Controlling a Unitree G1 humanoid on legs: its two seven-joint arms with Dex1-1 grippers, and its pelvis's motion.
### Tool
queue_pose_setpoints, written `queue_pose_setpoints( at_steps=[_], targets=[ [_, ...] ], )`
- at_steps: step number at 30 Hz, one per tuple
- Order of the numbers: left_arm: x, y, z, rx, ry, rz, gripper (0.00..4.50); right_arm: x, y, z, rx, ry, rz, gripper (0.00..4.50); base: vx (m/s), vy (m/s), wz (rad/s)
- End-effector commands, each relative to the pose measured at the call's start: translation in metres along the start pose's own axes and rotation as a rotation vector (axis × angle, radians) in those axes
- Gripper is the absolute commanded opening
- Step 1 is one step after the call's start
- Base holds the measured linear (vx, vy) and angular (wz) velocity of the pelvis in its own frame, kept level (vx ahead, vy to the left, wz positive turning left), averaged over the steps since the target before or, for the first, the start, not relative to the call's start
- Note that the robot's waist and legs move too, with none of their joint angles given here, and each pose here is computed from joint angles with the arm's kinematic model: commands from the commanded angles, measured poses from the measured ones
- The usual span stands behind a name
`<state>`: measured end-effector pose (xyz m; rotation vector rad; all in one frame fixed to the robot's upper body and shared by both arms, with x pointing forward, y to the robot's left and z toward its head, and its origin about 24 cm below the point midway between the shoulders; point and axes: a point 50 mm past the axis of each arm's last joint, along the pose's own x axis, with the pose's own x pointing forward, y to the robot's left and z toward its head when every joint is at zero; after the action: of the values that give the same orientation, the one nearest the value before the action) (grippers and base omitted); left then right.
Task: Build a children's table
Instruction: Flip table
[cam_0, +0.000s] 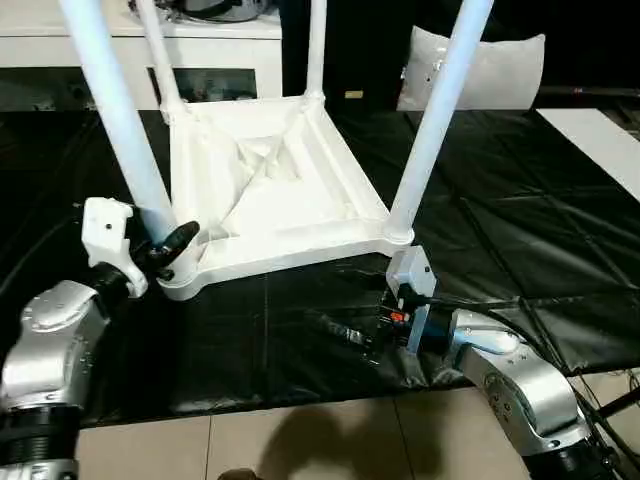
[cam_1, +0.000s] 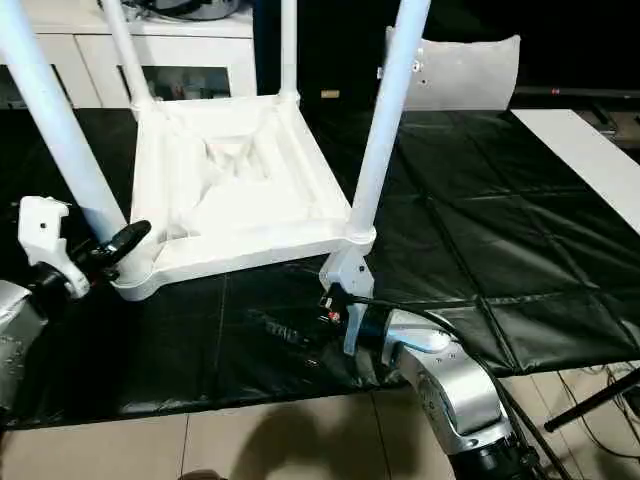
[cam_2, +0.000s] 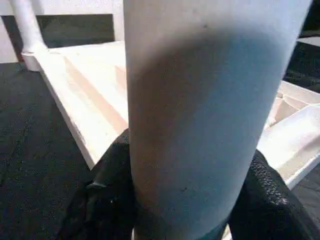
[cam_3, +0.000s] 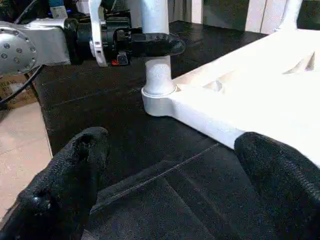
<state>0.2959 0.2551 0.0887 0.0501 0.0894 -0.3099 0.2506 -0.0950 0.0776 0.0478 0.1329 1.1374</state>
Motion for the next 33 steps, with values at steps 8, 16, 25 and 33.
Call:
queue_pose_setpoints(
  at_steps=[8, 16, 25, 33],
  targets=[
    [-0.002, -0.001, -0.002, -0.035, 0.001, 0.052, 1.96, 0.0, -0.002, 0.003, -0.014, -0.013, -0.019, 4.5, 0.0, 0.0, 0.0],
    [-0.004, -0.022, -0.007, -0.243, -0.054, 0.101, 1.96, 0.002, -0.008, 0.001, 0.012, -0.015, -0.103, 4.5, 0.0, 0.0, 0.0],
    [-0.01, -0.054, -0.026, -0.489, -0.055, 0.113, 1.96, 0.006, -0.017, 0.002, 0.116, -0.019, -0.174, 4.5, 0.0, 0.0, 0.0],
    [-0.014, -0.075, -0.033, -0.641, -0.021, 0.092, 1.96, 0.014, -0.034, -0.002, 0.284, -0.035, -0.33, 4.5, 0.0, 0.0, 0.0]
  ],
)
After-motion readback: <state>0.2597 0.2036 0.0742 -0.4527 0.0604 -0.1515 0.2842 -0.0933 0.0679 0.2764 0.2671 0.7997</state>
